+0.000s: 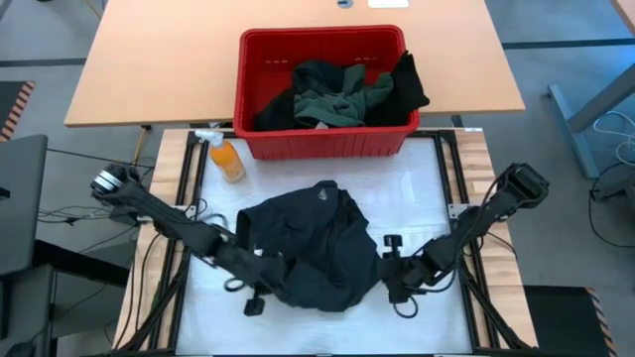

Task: Fold laundry
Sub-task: Fold the black shorts

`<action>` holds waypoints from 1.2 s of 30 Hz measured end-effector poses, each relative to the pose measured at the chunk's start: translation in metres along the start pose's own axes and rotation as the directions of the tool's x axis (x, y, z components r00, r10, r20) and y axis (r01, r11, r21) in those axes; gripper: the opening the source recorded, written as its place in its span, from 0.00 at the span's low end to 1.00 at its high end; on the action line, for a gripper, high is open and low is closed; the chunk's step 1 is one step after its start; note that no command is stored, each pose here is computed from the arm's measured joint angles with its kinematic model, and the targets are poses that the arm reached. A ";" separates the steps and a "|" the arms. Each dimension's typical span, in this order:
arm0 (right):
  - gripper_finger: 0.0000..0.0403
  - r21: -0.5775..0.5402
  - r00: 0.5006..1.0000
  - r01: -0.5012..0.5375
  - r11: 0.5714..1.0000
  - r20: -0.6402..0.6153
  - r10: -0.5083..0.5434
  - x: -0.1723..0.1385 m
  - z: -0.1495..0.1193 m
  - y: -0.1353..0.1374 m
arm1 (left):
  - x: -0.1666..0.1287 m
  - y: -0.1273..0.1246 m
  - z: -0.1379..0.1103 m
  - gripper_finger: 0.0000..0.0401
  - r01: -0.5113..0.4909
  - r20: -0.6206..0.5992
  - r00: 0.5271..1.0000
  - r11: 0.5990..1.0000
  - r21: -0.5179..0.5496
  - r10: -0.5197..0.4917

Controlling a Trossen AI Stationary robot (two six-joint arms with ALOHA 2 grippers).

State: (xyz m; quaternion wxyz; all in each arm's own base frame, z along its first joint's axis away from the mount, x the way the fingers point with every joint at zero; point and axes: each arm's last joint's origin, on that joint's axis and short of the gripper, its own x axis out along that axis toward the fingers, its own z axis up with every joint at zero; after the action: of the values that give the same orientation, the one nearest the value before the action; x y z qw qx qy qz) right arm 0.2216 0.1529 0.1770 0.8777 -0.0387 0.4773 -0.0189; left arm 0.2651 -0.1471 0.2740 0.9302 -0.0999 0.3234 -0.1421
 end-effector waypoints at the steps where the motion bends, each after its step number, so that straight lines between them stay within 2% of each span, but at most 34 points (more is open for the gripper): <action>1: 0.29 0.024 1.000 -0.010 1.000 0.014 0.009 0.004 -0.006 -0.001 | -0.010 -0.002 0.003 0.00 -0.020 0.033 0.999 1.000 0.010 0.019; 6: 0.29 0.081 0.999 -0.021 0.997 0.049 0.017 0.022 -0.028 -0.006 | -0.036 -0.007 0.003 0.00 -0.092 0.114 0.989 0.996 0.022 0.089; 10: 0.29 0.128 0.993 0.056 0.990 0.092 -0.068 0.026 -0.032 -0.013 | -0.038 -0.007 -0.001 0.00 -0.092 0.114 0.989 0.996 0.002 0.091; 13: 0.29 0.137 0.992 0.072 0.988 0.091 -0.085 0.029 -0.033 -0.015 | -0.036 -0.006 -0.005 0.00 -0.109 0.109 0.988 0.994 -0.015 0.110; 23: 0.29 0.160 0.994 -0.033 0.987 0.104 0.017 0.055 -0.031 -0.001 | -0.034 -0.004 -0.009 0.00 -0.133 0.105 0.986 0.991 -0.010 0.133; 26: 0.25 0.164 0.994 -0.036 0.986 0.105 0.018 0.061 -0.032 0.001 | -0.034 -0.004 -0.009 0.00 -0.133 0.105 0.986 0.991 -0.010 0.133; 31: 0.05 0.169 0.991 -0.070 0.983 0.120 0.050 0.051 -0.028 -0.001 | -0.034 -0.004 -0.008 0.00 -0.130 0.109 0.985 0.991 -0.010 0.131; 34: 0.05 0.148 0.987 -0.106 0.983 0.134 0.087 0.034 -0.025 -0.005 | -0.035 -0.004 -0.008 0.00 -0.129 0.112 0.985 0.992 -0.009 0.129; 36: 0.05 0.144 0.975 -0.143 0.979 0.188 0.115 0.014 -0.018 -0.008 | -0.036 -0.004 -0.007 0.00 -0.130 0.115 0.985 0.991 0.012 0.128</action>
State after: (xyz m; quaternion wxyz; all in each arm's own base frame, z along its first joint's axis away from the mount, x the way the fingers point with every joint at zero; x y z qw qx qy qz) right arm 0.2145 0.1425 0.1560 0.9166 0.0598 0.3953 0.0045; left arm 0.2331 -0.1402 0.2904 0.9553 -0.0775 0.2742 -0.0788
